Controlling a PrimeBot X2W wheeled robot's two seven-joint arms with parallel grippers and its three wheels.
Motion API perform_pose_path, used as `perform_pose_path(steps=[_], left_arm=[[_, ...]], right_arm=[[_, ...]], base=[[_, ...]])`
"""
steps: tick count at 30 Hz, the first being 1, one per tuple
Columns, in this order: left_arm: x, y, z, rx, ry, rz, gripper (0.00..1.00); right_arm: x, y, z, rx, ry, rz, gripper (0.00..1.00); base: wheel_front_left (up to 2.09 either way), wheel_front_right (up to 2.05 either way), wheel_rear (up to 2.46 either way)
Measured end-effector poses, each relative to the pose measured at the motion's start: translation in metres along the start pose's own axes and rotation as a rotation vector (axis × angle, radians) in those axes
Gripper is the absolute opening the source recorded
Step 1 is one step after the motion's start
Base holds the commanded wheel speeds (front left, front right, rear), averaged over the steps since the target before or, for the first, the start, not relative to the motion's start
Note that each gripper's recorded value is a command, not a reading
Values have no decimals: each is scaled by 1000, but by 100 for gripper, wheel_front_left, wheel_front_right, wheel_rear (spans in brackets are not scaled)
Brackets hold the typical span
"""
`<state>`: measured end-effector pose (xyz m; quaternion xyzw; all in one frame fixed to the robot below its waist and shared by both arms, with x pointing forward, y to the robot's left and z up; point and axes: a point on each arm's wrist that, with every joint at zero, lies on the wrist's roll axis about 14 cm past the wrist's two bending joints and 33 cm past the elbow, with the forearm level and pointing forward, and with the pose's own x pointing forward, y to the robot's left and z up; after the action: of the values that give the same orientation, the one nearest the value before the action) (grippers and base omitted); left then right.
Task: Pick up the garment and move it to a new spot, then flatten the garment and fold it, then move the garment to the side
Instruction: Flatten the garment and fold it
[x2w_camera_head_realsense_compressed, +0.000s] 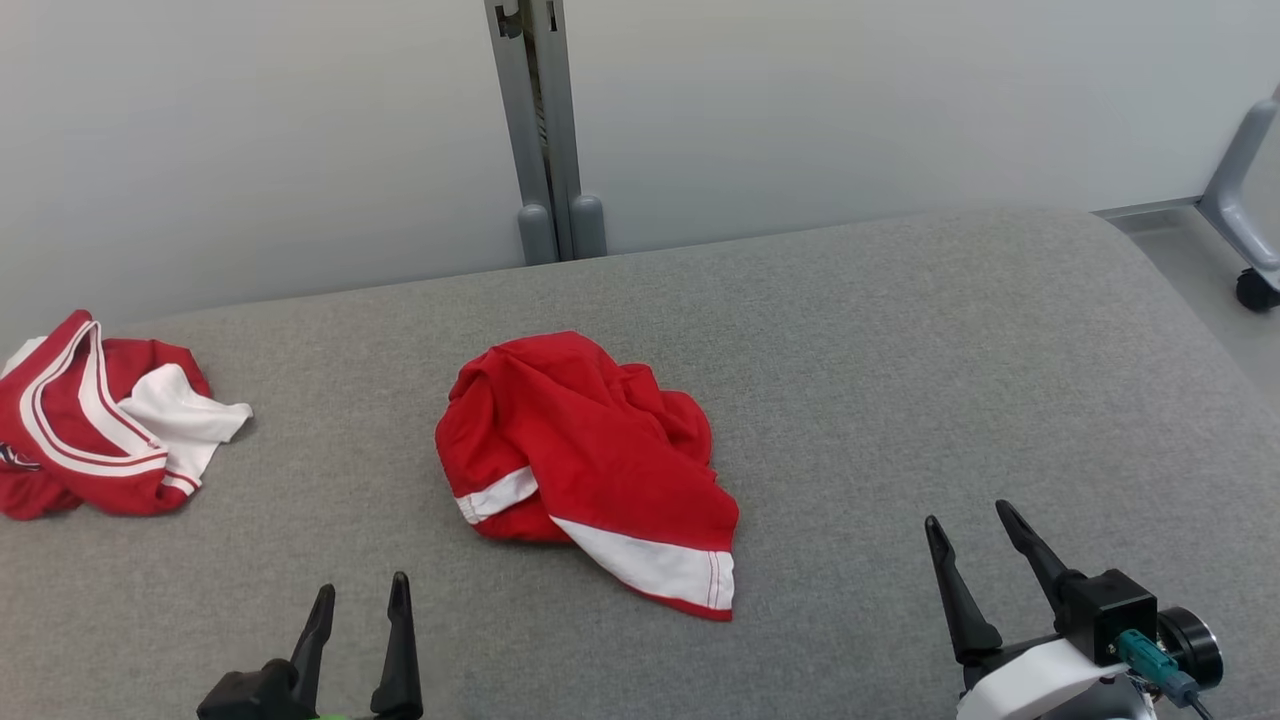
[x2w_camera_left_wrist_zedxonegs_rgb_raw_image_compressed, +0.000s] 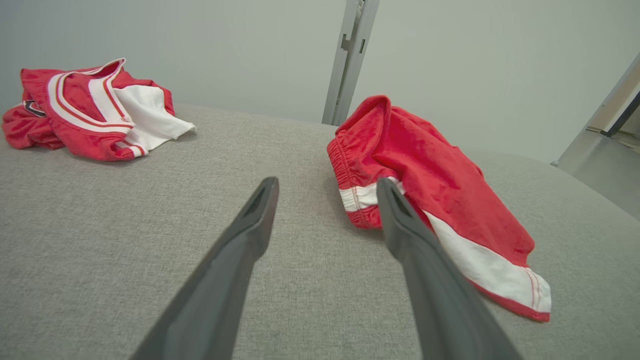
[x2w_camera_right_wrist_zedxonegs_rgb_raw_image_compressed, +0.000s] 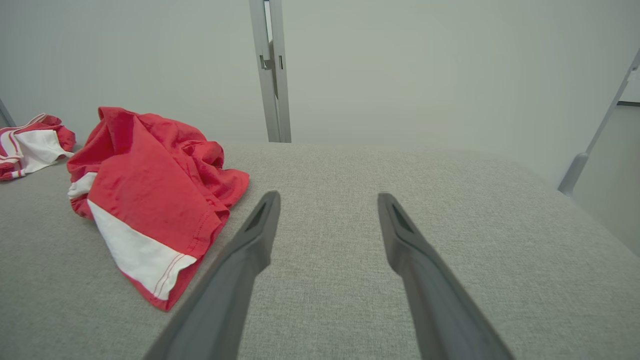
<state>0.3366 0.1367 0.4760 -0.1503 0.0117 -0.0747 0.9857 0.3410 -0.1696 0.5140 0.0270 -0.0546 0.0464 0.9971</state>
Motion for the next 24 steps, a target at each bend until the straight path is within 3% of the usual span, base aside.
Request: perform_pose_path(steps=[24], left_arm=[[-3,5,-8,0,23,15,100]], right_arm=[[3,3,-5,6,16,9,100]], base=[[0,0,0]])
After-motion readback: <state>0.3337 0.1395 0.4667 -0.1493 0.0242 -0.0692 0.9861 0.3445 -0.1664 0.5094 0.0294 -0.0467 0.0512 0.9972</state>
